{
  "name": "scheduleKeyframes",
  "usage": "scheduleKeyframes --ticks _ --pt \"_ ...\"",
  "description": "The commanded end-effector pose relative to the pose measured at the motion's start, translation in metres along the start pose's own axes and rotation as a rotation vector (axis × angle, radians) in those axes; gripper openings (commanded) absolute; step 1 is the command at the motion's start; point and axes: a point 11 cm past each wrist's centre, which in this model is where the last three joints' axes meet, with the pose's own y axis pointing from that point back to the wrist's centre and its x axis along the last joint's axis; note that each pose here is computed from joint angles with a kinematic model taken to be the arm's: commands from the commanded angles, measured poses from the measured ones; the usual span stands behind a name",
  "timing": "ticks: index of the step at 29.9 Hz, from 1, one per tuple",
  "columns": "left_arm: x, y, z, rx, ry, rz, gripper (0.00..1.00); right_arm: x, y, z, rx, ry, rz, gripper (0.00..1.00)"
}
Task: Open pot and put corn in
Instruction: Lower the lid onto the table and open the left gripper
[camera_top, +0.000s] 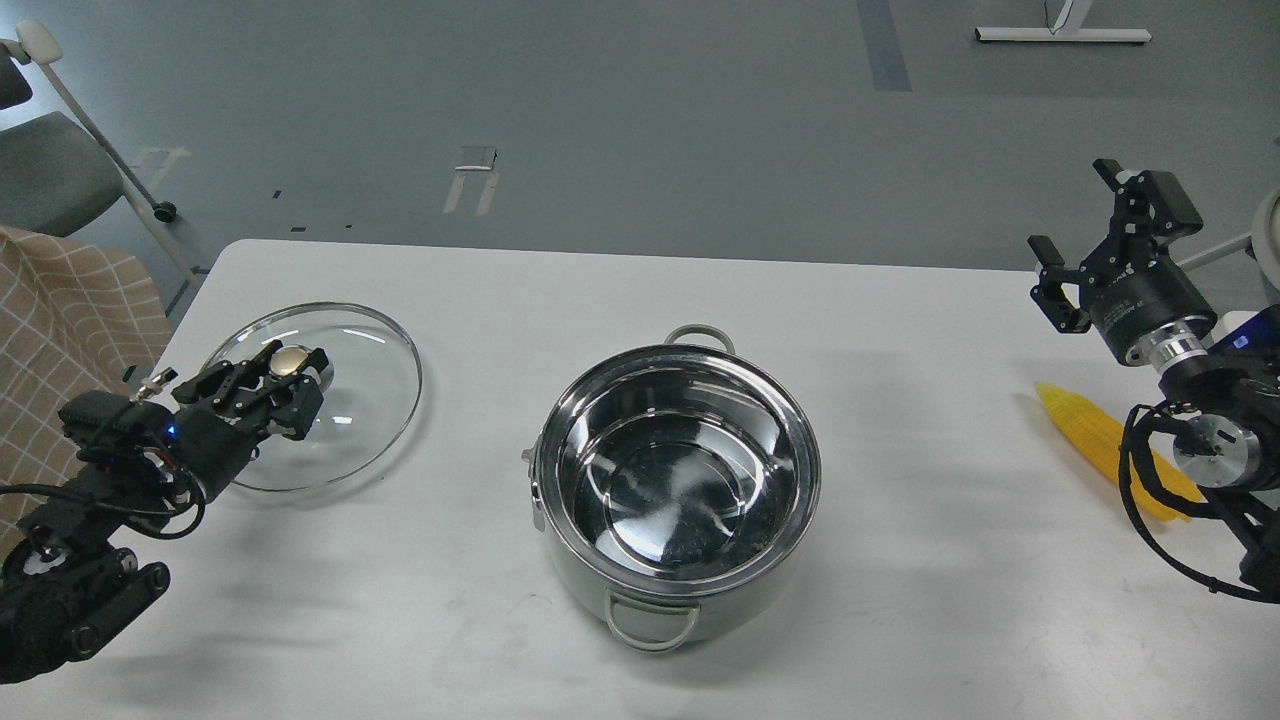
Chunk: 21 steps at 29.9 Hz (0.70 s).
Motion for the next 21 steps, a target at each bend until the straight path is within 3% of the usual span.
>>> scheduleKeyframes --ticks 1,8,10,12,16,21 --pt "-0.0082 0.0031 -0.0022 0.021 0.018 -0.010 0.26 -0.0006 -0.0003 -0.0002 0.001 -0.001 -0.002 0.99" --pt "-0.0105 0.0023 -0.0011 0.028 0.033 -0.007 0.48 0.0003 0.0004 0.0000 0.000 0.000 0.000 0.99" --pt "-0.0103 0.0024 -0.0014 0.030 0.037 -0.005 0.62 0.0000 -0.0001 -0.0006 0.001 0.002 -0.001 0.99" --pt "-0.0104 0.0026 -0.0018 0.031 0.036 -0.006 0.70 0.0000 0.0000 -0.0007 0.001 0.000 -0.001 0.99" --pt "-0.0104 0.0029 -0.0022 0.031 0.035 -0.007 0.81 0.0000 -0.0001 -0.0006 0.001 0.002 -0.001 0.99" --pt "-0.0104 0.0022 -0.0011 0.025 0.034 -0.014 0.82 0.0002 0.0004 0.0000 -0.001 0.001 -0.001 0.99"
